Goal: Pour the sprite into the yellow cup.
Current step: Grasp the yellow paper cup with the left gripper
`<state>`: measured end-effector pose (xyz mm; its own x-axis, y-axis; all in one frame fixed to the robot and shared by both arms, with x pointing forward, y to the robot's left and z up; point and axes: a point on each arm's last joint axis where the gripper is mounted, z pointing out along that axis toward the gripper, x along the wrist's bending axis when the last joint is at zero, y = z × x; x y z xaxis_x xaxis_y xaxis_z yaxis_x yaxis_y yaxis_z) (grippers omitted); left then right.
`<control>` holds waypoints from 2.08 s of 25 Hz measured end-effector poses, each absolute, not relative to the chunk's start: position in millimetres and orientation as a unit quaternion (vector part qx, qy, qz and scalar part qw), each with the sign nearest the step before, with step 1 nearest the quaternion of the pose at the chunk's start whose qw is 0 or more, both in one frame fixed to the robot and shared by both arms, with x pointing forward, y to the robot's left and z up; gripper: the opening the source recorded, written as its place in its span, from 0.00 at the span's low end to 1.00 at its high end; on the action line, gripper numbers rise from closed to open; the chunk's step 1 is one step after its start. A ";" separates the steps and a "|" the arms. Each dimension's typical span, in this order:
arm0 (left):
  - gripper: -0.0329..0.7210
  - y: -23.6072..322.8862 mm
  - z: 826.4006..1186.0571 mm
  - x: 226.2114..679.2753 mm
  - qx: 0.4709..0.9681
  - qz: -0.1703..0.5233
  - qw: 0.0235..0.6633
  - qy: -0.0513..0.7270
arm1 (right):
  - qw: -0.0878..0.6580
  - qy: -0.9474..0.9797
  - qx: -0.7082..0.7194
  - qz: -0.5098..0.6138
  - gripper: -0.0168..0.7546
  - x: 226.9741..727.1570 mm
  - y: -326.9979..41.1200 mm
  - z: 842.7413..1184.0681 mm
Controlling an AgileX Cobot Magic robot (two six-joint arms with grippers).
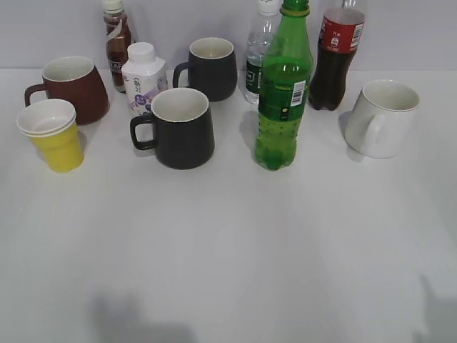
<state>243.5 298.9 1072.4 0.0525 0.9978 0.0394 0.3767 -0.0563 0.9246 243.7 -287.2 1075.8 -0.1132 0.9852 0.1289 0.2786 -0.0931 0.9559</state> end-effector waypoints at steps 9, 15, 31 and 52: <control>0.36 299.0 1077.5 309.0 0.583 0.423 0.423 0.550 | 0.366 0.585 0.514 0.509 0.77 298.9 -281.0 1086.7; 0.49 299.5 1070.6 370.3 0.566 0.429 0.436 0.553 | 0.352 0.613 0.491 0.509 0.77 342.6 -269.3 1085.6; 0.73 303.0 983.1 454.8 0.572 0.341 0.364 0.651 | 0.307 0.682 0.496 0.441 0.72 438.6 -225.6 1023.3; 0.95 263.1 913.4 469.5 0.619 0.410 0.444 0.501 | 0.304 0.670 0.493 0.464 0.70 461.0 -200.0 997.5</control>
<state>469.5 263.1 913.4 0.1619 0.9849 0.0621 0.2568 -0.1028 0.9610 461.0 -200.0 997.5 -0.3283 0.9433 0.0496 0.3782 0.0832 0.9220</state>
